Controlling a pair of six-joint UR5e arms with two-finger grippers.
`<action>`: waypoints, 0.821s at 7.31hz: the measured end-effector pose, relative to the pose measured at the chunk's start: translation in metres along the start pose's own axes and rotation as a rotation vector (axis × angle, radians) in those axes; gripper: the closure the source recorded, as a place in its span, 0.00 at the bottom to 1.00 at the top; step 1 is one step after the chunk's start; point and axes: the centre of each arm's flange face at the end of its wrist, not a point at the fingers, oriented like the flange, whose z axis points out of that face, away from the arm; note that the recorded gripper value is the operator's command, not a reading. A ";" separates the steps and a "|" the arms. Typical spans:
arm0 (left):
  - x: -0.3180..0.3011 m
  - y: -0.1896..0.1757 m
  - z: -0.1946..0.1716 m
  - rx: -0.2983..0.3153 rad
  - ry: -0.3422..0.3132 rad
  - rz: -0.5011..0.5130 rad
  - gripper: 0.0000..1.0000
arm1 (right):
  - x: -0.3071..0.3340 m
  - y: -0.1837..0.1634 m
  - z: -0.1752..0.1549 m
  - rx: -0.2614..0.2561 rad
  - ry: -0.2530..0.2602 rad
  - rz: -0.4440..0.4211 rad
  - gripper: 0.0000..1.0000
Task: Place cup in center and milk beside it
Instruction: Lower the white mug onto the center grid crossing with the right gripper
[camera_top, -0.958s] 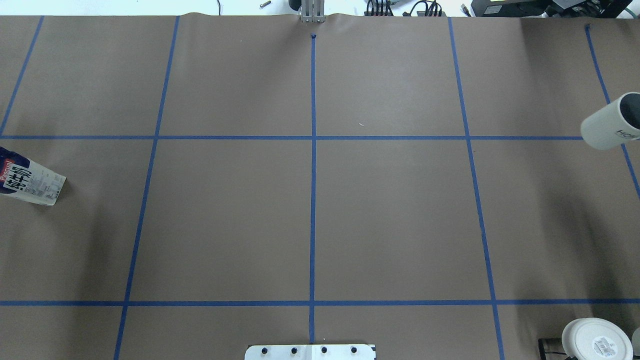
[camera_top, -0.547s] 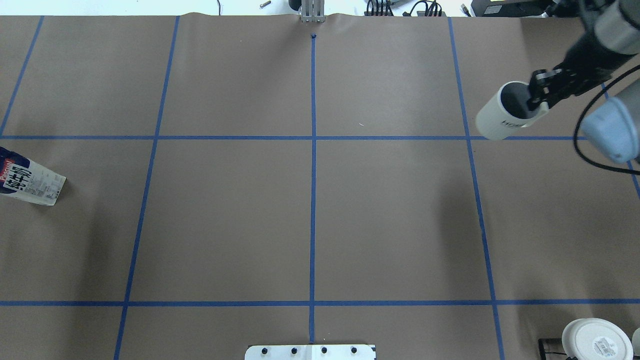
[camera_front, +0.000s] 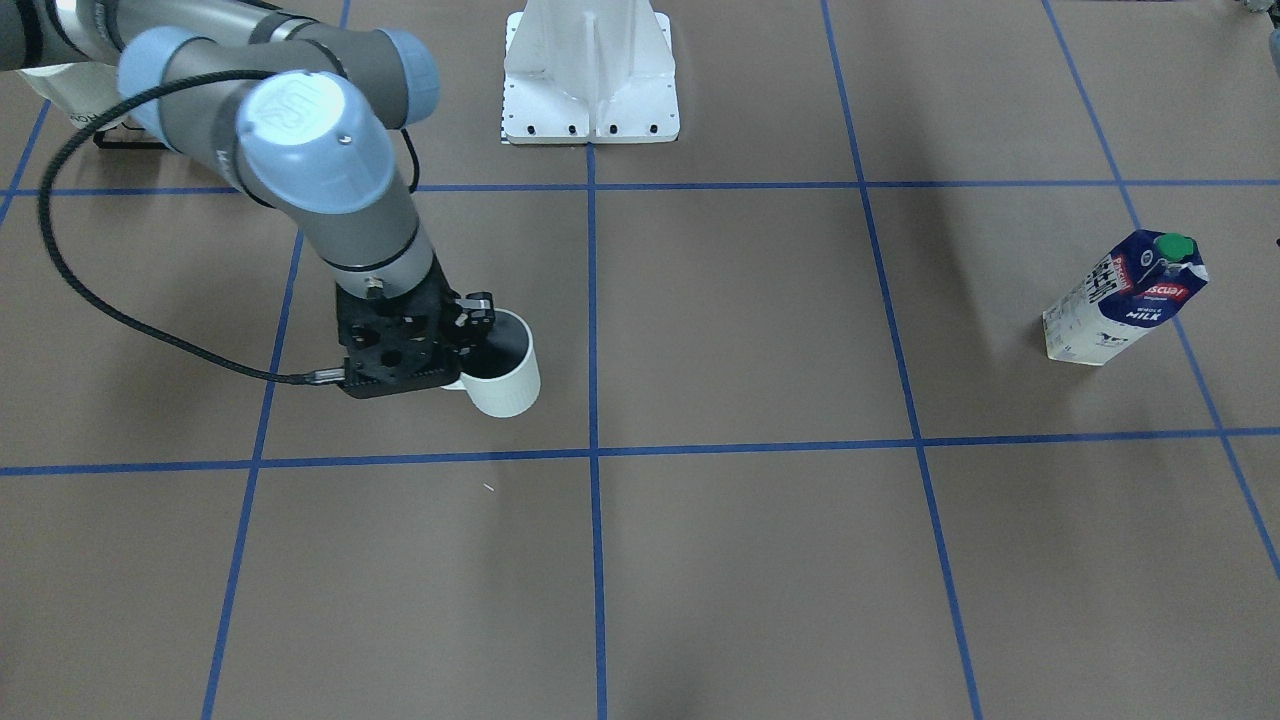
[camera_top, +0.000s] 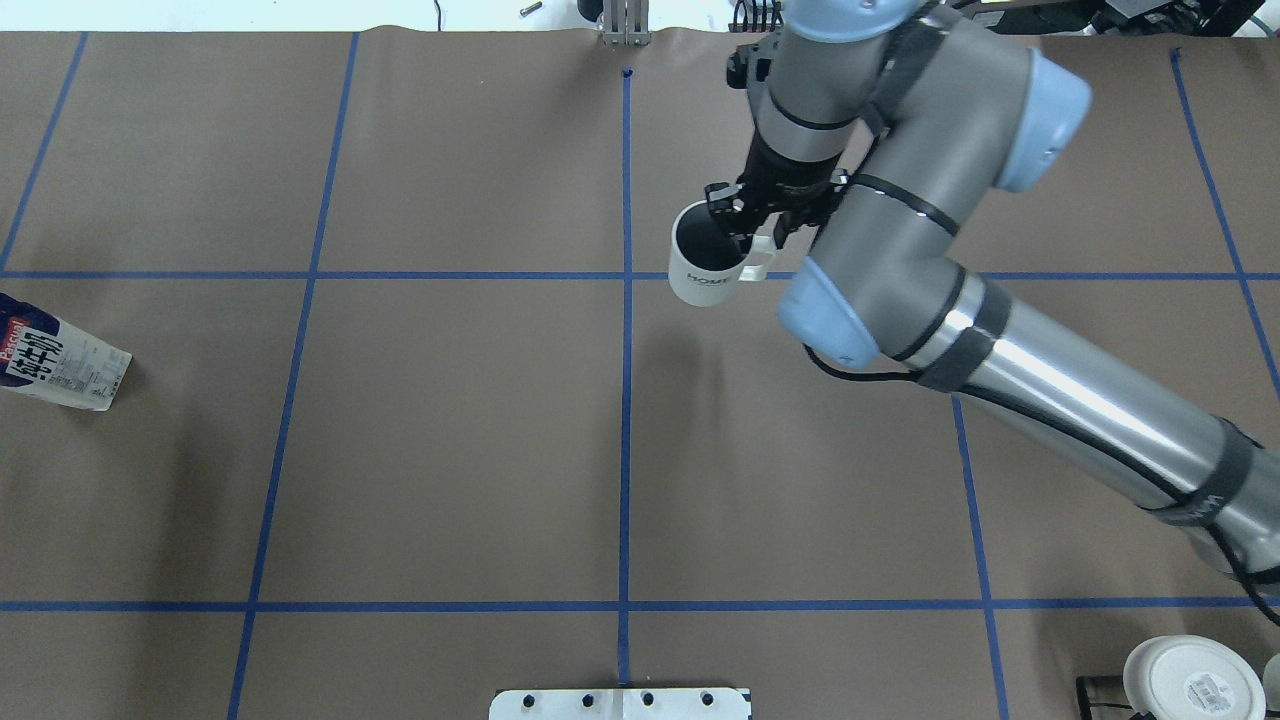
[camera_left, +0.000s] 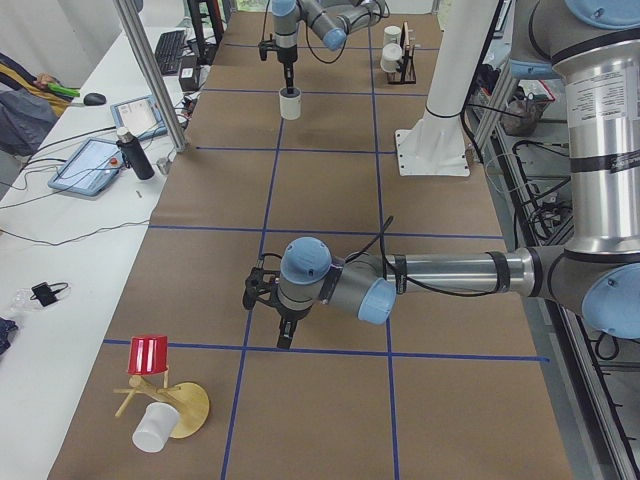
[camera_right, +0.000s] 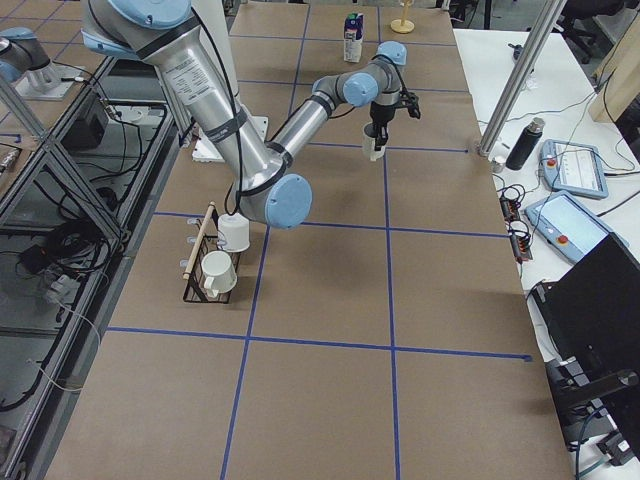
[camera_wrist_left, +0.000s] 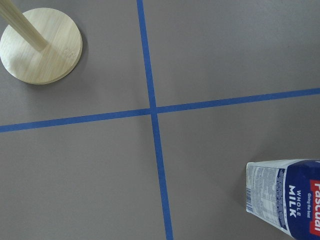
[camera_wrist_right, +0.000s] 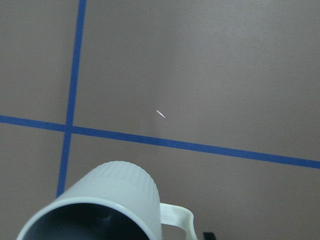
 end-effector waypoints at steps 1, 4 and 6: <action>0.000 0.000 0.000 0.000 0.000 0.000 0.01 | -0.029 -0.006 0.018 -0.013 0.010 0.006 1.00; 0.003 -0.005 -0.002 0.007 0.001 -0.001 0.01 | -0.058 -0.020 0.049 -0.016 0.006 0.136 0.00; 0.027 -0.033 -0.014 0.038 0.010 -0.085 0.01 | -0.059 -0.031 0.040 -0.012 -0.030 0.182 0.00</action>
